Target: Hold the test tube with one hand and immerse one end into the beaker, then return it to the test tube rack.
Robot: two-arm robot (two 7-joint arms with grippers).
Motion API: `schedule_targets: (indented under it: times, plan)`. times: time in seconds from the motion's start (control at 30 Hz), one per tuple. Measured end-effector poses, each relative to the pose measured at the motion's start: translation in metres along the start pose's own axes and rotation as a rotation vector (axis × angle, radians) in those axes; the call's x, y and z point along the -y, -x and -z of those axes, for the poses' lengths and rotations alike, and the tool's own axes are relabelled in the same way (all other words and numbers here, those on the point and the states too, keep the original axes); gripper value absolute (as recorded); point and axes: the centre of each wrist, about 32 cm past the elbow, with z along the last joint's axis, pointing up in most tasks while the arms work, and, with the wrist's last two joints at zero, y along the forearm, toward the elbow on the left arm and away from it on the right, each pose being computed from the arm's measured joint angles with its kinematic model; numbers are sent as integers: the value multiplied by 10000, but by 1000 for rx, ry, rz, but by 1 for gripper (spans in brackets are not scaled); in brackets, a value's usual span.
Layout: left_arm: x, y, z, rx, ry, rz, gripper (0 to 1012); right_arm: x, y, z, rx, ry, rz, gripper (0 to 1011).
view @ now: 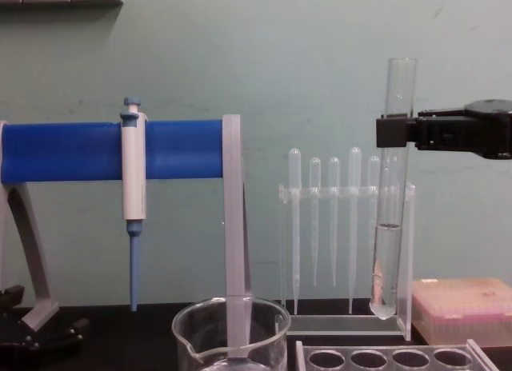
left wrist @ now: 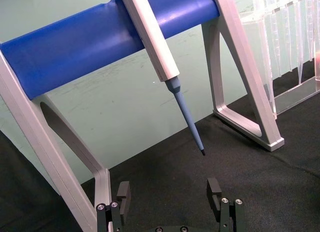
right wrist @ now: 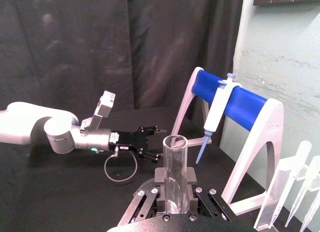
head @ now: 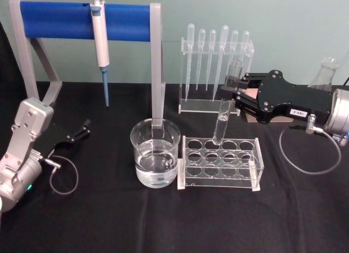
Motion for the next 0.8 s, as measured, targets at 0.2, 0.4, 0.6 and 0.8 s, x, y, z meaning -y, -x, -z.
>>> schedule_targets:
  times: [0.2,0.4,0.6,0.8]
  plan:
    - [0,0,0,0,0,0,1000,0,0,0,0,0,0,241]
    - [0,0,0,0,0,0,1000,0,0,0,0,0,0,241]
    - [0,0,0,0,0,0,1000,0,0,0,0,0,0,241]
    - [0,0,0,0,0,0,1000,0,0,0,0,0,0,241]
